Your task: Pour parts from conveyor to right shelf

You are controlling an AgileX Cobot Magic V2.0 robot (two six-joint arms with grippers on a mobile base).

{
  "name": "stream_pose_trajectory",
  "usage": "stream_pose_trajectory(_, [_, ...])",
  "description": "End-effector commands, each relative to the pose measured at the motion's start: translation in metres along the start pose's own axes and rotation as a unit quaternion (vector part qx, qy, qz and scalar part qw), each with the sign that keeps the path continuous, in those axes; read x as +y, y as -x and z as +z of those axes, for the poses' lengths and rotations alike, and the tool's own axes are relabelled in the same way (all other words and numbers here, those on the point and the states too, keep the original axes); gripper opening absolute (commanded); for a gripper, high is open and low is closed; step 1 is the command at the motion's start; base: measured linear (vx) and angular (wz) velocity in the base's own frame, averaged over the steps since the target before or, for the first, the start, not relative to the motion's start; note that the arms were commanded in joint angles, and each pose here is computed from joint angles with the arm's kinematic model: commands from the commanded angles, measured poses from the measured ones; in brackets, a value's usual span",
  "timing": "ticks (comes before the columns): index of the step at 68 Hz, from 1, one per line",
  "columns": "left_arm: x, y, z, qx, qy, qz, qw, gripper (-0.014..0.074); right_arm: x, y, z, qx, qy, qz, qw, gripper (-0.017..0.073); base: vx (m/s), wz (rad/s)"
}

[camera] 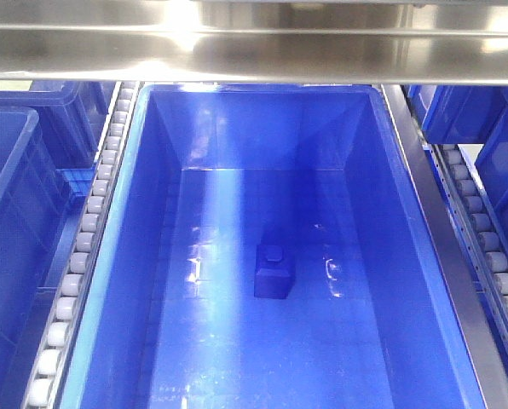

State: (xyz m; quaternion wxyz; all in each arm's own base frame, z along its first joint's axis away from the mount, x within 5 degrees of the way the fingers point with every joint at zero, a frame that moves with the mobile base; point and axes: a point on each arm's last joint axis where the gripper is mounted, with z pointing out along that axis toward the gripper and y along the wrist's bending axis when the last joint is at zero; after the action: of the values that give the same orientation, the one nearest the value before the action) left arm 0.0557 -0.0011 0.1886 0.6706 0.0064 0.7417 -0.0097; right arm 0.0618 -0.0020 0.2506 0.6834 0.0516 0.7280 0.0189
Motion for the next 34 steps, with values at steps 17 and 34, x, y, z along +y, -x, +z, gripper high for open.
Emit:
stream_pose_trajectory(17, [-0.001,0.013,-0.002,-0.046,-0.004,-0.004,0.999,-0.0006,-0.007,-0.028,-0.004,-0.096,-0.022,-0.010,0.995,-0.0009,0.00,0.00])
stream_pose_trajectory(34, [-0.001,0.013,-0.002,-0.046,-0.004,-0.004,0.999,-0.0006,-0.009,-0.041,-0.004,-0.111,-0.023,-0.017,0.993,-0.0009,0.00,0.00])
